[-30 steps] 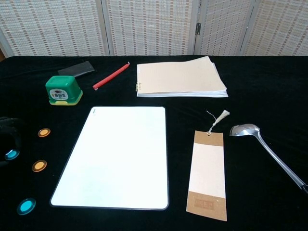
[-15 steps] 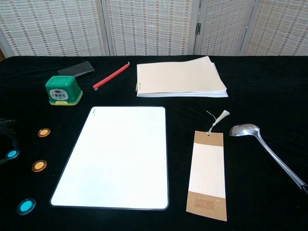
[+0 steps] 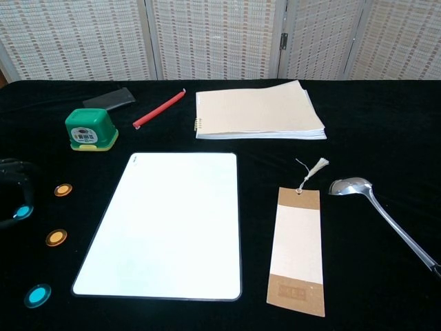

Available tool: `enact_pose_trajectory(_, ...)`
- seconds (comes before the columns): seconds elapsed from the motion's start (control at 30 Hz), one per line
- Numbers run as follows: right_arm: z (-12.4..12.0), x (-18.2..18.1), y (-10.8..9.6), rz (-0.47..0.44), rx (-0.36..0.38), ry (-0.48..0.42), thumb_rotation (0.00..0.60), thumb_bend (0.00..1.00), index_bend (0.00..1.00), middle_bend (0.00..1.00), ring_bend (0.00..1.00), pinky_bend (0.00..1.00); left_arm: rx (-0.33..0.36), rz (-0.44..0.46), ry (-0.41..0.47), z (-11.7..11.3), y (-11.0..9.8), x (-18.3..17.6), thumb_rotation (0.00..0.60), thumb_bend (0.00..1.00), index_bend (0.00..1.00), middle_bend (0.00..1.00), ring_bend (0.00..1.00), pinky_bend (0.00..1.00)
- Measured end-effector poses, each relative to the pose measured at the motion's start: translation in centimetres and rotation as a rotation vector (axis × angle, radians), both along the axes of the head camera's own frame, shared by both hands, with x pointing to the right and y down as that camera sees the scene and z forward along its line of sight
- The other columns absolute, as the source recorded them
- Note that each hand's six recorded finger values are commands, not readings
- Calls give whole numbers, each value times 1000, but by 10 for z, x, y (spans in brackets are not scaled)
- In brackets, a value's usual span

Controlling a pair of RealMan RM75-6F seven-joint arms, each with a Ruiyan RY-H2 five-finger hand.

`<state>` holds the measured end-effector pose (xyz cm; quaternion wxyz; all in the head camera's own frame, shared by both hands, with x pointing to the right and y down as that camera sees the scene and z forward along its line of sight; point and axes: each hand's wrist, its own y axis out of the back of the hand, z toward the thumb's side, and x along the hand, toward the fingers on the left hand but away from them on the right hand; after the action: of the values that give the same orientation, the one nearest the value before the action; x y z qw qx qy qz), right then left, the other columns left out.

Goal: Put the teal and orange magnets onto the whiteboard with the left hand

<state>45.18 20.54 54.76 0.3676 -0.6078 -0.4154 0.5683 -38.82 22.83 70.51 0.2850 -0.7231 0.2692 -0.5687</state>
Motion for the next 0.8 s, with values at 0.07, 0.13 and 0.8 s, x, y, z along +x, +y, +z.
enact_pose_trajectory(0.07,0,0,-1,-1,1,0,600,268,0,0,0,0,12,22,27,-4,-9,12,600,422,520,158,33,0)
enact_pose_trajectory(0.13,0,1,-1,-1,0,0,600,268,0,0,0,0,19,47,49,-6,-17,25,600,422,519,158,30,0)
enact_pose_trajectory(0.8,-4,12,1,26,3,13,600,268,0,0,0,0,-5,255,151,17,-62,155,600,421,497,158,12,0)
